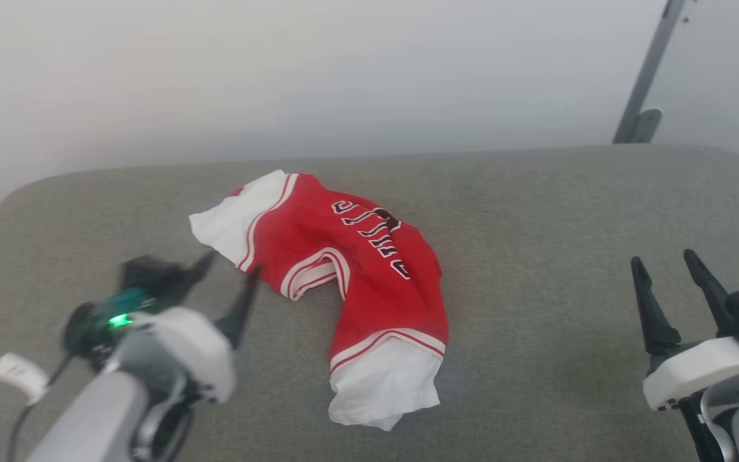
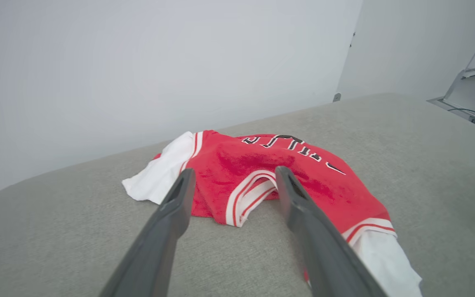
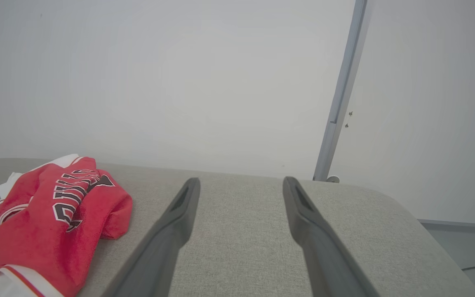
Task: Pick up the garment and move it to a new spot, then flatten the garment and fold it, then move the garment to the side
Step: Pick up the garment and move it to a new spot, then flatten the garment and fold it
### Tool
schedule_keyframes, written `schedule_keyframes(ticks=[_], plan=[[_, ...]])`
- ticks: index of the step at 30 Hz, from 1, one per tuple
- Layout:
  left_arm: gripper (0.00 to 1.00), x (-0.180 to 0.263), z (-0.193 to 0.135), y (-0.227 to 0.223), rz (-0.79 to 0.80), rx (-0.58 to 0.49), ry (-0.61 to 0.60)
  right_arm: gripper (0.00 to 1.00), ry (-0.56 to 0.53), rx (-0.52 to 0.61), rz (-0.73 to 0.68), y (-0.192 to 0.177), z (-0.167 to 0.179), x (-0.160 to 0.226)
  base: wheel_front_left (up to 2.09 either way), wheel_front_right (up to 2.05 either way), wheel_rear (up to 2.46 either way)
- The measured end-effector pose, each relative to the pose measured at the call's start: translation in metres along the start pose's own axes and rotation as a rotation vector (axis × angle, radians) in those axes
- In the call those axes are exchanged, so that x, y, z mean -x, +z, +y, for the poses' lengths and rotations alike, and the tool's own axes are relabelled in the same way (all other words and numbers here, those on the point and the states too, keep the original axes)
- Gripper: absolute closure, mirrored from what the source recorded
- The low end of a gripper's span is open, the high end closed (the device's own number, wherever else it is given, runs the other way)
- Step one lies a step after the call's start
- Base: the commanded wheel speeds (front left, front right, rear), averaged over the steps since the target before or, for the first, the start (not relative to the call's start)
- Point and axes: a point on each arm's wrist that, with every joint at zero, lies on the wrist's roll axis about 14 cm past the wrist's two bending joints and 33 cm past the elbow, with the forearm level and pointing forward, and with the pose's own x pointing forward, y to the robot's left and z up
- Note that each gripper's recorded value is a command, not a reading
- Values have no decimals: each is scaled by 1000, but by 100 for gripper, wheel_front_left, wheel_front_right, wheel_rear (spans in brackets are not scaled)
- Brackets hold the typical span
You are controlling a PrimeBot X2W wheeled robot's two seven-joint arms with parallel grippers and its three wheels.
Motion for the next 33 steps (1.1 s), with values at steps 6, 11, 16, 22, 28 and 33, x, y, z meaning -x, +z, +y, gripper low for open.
schedule_keyframes(ticks=[6,11,16,22,28,33], plan=[[0,39,58,9,-100,25,180,0,6,3,-10,2,2,0,0,0,0],[0,70,88,2,-133,39,301,0,2,3,-23,4,1,-1,0,0,0],[0,97,106,-9,-158,61,388,0,-3,3,-21,2,-1,2,0,0,0],[0,116,114,-24,-152,89,435,0,-10,-3,-17,-2,-1,3,0,0,0],[0,122,120,-22,-170,92,453,0,-8,-4,-12,-4,1,2,0,0,0],[0,124,119,-21,-171,93,458,0,25,-9,3,-8,12,-1,0,0,0]])
